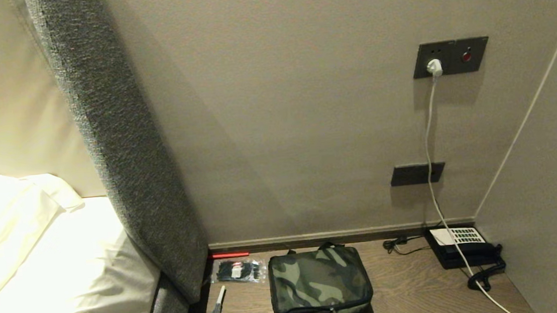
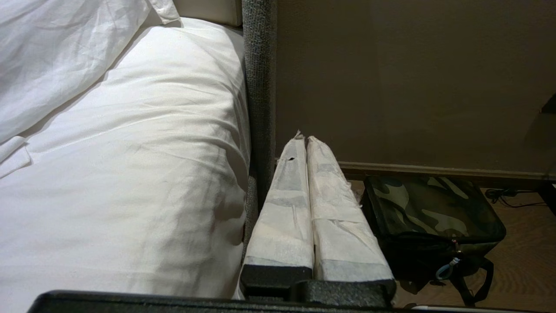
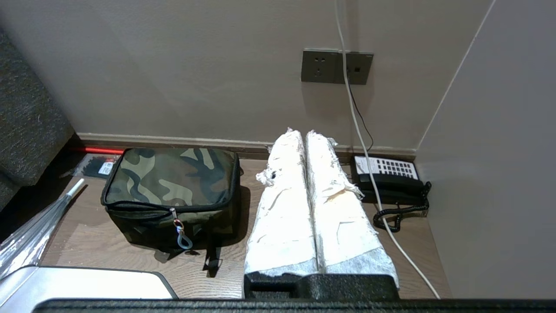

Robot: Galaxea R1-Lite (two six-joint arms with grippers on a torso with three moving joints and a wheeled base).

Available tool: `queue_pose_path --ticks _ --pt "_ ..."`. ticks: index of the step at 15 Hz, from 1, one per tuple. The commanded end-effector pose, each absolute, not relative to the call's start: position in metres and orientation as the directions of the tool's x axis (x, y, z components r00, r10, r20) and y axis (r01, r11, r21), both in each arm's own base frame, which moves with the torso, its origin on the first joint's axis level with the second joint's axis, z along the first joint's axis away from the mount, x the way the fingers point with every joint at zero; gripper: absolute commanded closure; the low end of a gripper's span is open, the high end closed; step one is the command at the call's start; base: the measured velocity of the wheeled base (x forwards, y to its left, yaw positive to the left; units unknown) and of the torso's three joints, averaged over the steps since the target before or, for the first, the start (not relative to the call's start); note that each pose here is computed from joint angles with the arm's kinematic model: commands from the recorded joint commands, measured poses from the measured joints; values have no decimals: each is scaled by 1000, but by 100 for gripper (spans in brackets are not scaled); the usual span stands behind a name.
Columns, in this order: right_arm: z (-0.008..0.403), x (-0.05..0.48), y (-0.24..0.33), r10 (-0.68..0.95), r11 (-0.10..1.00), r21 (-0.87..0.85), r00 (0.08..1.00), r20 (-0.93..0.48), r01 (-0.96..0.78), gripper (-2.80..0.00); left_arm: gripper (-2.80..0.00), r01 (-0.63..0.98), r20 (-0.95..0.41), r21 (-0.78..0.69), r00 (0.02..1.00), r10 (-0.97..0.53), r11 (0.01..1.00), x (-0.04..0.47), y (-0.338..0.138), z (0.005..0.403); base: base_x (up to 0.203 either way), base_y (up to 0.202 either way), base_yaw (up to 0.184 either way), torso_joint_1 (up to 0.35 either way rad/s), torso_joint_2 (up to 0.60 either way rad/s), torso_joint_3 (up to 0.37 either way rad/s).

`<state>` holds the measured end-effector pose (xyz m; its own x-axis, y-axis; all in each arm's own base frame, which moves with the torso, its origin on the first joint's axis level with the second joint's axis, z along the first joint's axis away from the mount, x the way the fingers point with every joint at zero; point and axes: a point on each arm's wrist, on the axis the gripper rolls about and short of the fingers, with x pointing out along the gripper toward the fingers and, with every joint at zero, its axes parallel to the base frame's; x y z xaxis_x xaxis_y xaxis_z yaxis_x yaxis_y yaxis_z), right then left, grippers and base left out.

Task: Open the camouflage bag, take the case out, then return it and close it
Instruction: Open the top of the storage box

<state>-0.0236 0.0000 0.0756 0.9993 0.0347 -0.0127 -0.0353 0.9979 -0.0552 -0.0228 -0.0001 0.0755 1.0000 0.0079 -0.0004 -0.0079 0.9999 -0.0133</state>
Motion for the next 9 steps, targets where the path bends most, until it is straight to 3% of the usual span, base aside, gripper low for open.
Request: queue_pose_path --ticks 1,9 --pt "76 -24 0 35 998 -56 999 -12 -36 0 0 -8 0 -14 1000 8 1000 -23 0 75 0 0 0 0 0 0" --pt "76 -24 0 35 998 -55 999 -12 -36 0 0 -8 -6 -5 1000 8 1000 -23 0 75 0 0 0 0 0 0"
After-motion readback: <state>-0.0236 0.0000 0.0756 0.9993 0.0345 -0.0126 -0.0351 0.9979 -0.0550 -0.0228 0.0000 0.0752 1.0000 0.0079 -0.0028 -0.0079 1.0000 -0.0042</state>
